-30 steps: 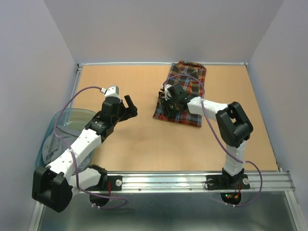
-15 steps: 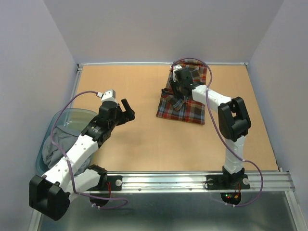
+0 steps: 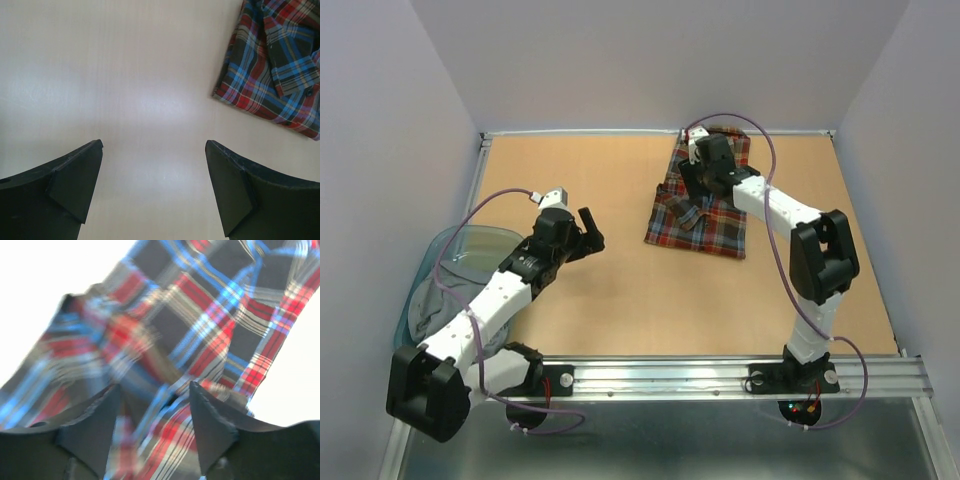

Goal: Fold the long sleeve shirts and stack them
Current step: Fold the shirt

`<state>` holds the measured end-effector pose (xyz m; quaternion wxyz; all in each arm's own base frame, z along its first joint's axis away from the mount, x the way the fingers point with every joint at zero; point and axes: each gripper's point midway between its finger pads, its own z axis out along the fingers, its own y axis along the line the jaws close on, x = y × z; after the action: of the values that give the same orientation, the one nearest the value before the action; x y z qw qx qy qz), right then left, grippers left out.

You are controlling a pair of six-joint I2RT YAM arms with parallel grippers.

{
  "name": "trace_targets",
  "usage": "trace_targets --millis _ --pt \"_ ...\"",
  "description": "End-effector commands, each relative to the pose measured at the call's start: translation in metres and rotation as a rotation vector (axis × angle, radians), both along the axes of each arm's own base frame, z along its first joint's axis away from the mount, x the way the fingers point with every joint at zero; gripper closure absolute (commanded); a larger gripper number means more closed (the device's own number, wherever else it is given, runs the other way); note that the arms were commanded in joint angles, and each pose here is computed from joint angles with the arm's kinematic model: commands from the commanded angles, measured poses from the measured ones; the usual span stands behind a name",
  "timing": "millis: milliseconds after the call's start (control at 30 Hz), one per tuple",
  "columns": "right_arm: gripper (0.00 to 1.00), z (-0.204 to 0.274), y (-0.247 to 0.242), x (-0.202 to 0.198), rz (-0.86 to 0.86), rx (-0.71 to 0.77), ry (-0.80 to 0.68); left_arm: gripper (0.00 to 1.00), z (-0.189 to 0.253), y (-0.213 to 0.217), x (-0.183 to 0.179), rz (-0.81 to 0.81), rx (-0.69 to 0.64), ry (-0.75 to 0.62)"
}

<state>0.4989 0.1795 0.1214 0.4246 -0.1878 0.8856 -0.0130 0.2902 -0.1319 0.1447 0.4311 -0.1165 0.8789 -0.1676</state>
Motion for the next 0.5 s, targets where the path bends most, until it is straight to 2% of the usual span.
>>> trace_targets --millis 0,233,467 --pt "0.34 0.049 0.047 -0.042 0.201 0.007 -0.094 0.05 0.005 -0.01 0.013 -0.028 -0.004 -0.021" --pt "0.36 0.013 0.066 -0.075 0.29 -0.12 -0.033 0.05 0.003 -0.014 0.025 -0.029 0.015 -0.011" --pt "0.43 -0.022 0.063 -0.069 0.278 -0.203 0.017 0.05 -0.005 -0.015 0.024 -0.031 0.013 0.01"
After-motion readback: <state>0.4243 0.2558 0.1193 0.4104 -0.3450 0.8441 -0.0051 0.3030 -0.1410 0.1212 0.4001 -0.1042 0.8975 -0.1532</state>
